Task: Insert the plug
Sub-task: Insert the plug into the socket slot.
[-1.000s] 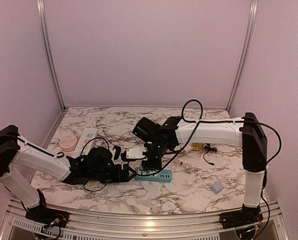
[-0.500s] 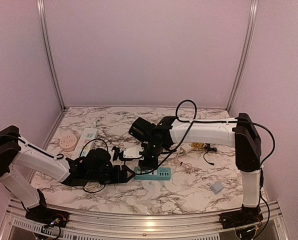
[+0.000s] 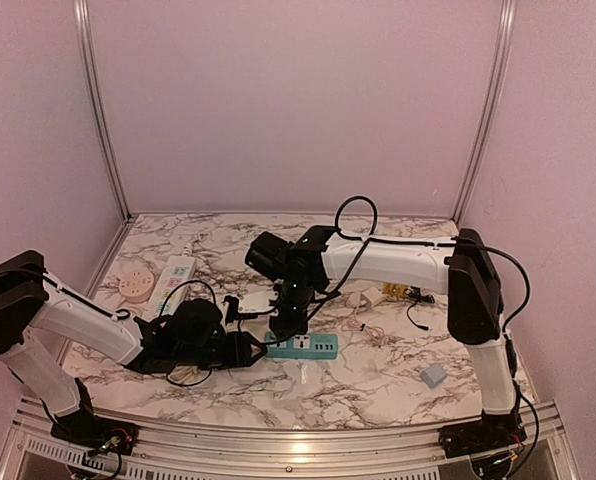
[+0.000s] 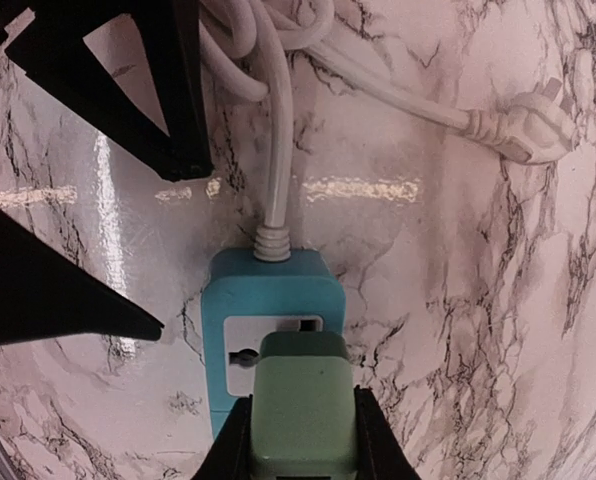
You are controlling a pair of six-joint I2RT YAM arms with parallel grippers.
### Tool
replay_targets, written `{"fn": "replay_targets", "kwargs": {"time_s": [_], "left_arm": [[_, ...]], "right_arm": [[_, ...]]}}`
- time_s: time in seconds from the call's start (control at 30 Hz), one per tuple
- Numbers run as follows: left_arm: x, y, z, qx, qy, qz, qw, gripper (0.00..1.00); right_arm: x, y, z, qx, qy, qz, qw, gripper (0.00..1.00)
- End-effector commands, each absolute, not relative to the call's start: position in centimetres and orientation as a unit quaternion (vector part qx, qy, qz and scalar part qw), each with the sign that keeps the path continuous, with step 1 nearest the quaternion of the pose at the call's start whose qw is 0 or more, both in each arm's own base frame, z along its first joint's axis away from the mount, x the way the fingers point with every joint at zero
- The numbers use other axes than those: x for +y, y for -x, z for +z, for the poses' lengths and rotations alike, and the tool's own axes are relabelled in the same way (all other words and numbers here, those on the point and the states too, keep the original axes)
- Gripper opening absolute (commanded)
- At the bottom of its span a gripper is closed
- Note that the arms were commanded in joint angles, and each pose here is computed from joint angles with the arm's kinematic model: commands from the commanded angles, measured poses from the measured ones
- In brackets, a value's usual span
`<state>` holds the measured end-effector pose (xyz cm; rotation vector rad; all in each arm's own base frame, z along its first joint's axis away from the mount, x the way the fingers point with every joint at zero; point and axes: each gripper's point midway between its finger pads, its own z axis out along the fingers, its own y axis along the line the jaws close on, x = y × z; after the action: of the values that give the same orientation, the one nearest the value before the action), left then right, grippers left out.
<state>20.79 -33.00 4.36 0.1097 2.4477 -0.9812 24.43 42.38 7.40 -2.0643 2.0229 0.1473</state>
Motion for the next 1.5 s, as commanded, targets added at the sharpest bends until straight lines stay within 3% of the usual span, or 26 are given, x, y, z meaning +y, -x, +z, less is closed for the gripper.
{"fn": "replay_targets", "kwargs": {"time_s": [0.0,0.5,0.83,1.1,1.47], "left_arm": [[-33.8,-20.4,4.8,0.89,-0.054,-0.378,0.251,0.53],[-33.8,-19.4,5.7,0.884,-0.041,-0.386,0.262,0.5],[-30.6,-19.2,5.7,0.887,0.027,-0.357,0.291,0.64],[-26.4,-19.5,5.9,0.881,0.088,-0.328,0.33,0.65],[-25.8,-19.4,6.6,0.878,0.089,-0.324,0.342,0.67]], "right_arm": [[42.2,-23.3,4.5,0.693,0.715,0.053,0.077,0.0],[42.4,-23.3,-0.9,0.7,0.713,0.051,0.01,0.03],[42.2,-23.1,-3.2,0.702,0.711,0.046,-0.013,0.03],[41.7,-23.0,-4.9,0.702,0.711,0.034,-0.028,0.05],[41.7,-23.1,-5.8,0.704,0.709,0.034,-0.034,0.1]]}}
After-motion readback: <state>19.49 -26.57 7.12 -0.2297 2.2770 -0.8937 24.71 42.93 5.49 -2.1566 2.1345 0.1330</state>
